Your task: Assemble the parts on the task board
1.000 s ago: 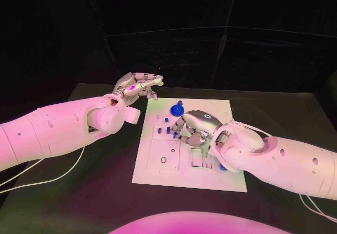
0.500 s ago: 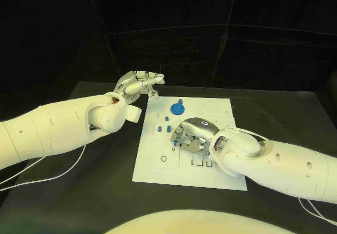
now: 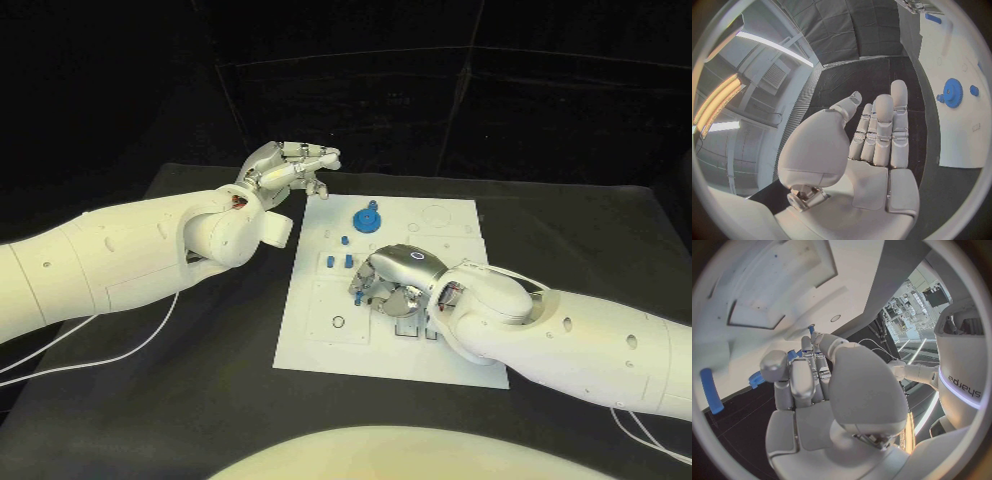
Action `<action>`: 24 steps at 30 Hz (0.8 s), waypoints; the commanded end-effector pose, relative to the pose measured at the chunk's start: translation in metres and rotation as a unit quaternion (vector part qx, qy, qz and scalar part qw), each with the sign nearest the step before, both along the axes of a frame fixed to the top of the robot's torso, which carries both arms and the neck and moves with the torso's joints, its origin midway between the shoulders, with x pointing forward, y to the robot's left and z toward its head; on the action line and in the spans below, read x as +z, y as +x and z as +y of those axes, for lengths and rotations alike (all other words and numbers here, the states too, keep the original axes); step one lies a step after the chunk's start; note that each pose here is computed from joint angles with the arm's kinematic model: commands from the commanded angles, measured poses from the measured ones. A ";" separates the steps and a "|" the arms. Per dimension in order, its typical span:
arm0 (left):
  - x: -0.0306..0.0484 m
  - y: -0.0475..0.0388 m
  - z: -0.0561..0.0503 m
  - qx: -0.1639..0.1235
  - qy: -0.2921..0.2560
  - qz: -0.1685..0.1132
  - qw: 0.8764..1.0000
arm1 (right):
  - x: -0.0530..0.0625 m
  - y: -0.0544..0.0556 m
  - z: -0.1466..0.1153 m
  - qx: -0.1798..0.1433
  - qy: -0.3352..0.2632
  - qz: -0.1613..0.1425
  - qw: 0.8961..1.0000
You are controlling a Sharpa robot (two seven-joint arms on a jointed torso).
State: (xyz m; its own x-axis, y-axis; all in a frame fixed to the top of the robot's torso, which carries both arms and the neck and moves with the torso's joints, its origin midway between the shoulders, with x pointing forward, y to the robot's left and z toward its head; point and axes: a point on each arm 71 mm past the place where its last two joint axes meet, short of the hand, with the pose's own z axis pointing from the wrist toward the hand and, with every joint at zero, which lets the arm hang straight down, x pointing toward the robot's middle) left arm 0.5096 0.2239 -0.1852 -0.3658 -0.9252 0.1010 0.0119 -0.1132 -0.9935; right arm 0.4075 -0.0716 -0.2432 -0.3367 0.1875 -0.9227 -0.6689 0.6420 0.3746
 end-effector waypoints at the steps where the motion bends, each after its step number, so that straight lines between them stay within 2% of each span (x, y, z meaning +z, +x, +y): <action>1: 0.0010 0.0003 -0.001 -0.002 -0.002 0.001 1.000 | 0.000 -0.001 0.002 0.006 -0.006 -0.004 1.000; 24: 0.0003 0.0010 0.001 -0.002 -0.001 0.005 1.000 | -0.007 0.001 0.004 0.005 -0.051 0.000 0.999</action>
